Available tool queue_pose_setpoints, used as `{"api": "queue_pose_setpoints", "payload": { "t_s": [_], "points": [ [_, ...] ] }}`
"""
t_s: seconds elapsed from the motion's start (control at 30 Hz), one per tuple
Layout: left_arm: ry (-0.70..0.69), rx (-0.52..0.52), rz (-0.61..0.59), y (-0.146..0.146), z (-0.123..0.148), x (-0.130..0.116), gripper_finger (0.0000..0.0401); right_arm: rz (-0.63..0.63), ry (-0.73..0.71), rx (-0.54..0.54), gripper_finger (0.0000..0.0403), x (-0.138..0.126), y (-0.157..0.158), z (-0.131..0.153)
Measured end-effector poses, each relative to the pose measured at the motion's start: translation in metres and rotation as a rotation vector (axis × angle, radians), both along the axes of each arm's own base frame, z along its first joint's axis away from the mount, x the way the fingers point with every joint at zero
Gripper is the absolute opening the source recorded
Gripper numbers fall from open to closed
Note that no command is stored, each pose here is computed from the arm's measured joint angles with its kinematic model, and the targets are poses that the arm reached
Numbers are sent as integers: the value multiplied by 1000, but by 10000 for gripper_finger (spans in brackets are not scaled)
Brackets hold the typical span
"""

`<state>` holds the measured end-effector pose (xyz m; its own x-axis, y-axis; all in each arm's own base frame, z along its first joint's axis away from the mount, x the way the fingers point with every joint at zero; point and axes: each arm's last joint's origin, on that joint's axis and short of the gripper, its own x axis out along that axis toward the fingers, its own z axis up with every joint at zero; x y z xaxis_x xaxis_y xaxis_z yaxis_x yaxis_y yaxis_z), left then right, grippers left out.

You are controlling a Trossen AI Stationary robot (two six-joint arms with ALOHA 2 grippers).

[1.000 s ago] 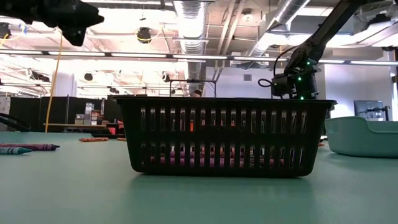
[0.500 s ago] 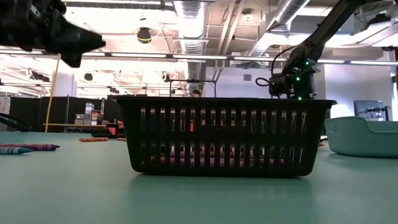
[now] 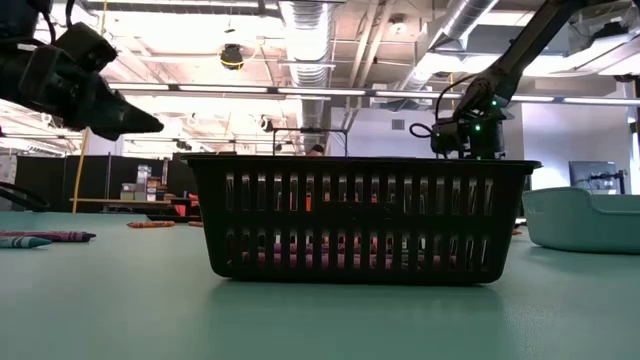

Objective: Sort crayons
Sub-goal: Put the orange crayon into the orange bin

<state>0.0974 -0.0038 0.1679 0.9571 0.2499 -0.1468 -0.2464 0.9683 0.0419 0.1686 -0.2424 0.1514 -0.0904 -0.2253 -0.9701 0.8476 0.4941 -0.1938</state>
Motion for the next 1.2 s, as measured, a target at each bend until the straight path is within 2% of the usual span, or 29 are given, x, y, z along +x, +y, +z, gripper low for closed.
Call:
{"api": "queue_pose_setpoints", "payload": {
  "t_s": [0.6, 0.9, 1.0, 1.1, 1.2],
  "points": [
    [7, 20, 8, 1, 0, 0, 86, -10, -29, 58, 90, 4, 9, 1],
    [10, 20, 8, 1, -1, 0, 86, -121, -58, 46, 90, -2, 8, -9],
    [11, 20, 8, 1, -1, 0, 86, -121, -73, 46, 89, -2, 11, -13],
    [11, 20, 8, 1, -1, 0, 86, -120, -53, 17, 78, 5, 16, -14],
    [12, 20, 8, 1, -1, 0, 86, -91, -51, 6, 51, 13, 21, -14]
  ]
}}
